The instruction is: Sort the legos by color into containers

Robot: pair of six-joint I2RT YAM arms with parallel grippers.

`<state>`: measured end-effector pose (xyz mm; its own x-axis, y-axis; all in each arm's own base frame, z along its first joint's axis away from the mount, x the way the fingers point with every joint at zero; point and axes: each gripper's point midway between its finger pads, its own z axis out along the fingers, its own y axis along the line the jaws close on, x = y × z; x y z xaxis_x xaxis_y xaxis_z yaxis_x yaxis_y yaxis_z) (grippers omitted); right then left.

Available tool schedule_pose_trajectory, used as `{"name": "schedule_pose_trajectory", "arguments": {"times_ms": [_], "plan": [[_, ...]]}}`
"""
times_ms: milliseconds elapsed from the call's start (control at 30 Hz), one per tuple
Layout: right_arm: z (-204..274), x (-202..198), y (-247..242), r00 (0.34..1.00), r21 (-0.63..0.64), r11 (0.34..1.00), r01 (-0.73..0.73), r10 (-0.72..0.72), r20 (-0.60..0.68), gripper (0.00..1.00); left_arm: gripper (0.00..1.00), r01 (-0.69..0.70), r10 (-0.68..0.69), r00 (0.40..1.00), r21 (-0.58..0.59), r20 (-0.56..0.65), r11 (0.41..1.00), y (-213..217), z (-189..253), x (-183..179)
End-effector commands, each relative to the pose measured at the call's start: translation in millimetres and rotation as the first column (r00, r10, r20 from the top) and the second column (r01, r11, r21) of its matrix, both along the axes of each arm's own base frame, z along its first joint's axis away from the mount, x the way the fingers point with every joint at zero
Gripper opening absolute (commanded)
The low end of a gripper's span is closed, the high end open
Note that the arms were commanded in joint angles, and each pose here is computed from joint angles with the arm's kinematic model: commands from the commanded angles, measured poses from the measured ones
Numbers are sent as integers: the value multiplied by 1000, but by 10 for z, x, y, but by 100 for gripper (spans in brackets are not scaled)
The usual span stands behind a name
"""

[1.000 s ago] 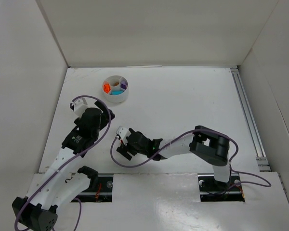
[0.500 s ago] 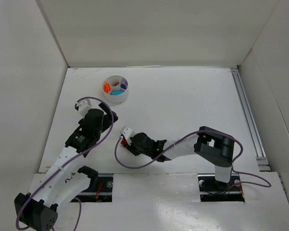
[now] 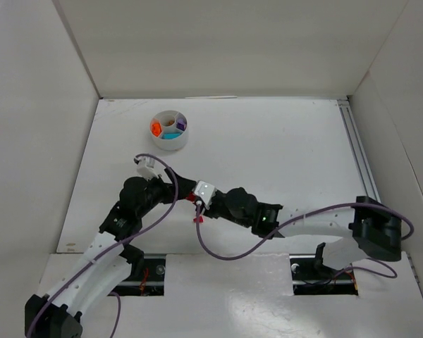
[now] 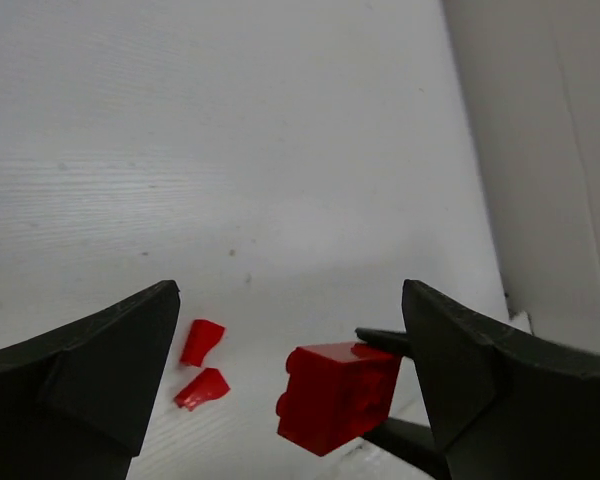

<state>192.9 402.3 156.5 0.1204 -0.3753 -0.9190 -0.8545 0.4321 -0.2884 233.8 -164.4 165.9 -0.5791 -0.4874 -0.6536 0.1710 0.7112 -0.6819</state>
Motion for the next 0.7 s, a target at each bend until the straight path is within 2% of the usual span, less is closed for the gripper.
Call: {"name": "schedule_pose_trajectory", "arguments": {"times_ms": [0, 67, 200, 333, 367, 400, 567, 600, 633, 667], "plan": [[419, -36, -31, 994, 62, 997, -49, 43, 100, 12, 89, 300, -264, 926, -101, 268, 949, -382, 511, -265], [490, -41, -56, 993, 60, 997, -51, 45, 109, 12, 84, 373, -314, 885, -120, 343, 920, -440, 606, -393], [627, -72, -104, 991, 78, 995, -63, 53, 125, 12, 79, 463, -380, 829, -123, 410, 878, -500, 719, -567], [740, -70, -155, 989, 93, 994, -56, 43, 143, 12, 60, 478, -390, 822, -130, 415, 869, -507, 721, -605], [783, -74, -167, 988, 103, 993, -57, 41, 146, 12, 52, 487, -396, 815, -129, 423, 864, -508, 740, -630], [784, -61, -176, 989, 103, 994, -48, 32, 147, 12, 48, 494, -402, 815, -136, 418, 859, -516, 742, -649], [854, -61, -233, 990, 130, 991, -30, 11, 141, 13, 38, 502, -410, 811, -135, 418, 854, -527, 739, -653], [855, -46, -244, 990, 130, 991, -19, 1, 141, 13, 33, 501, -411, 817, -144, 405, 854, -533, 720, -646], [856, -33, -254, 990, 130, 991, -10, -8, 142, 13, 22, 501, -411, 817, -144, 405, 854, -533, 720, -646], [856, -33, -254, 990, 130, 991, -10, -8, 142, 13, 17, 501, -411, 817, -144, 405, 854, -533, 720, -646]]}}
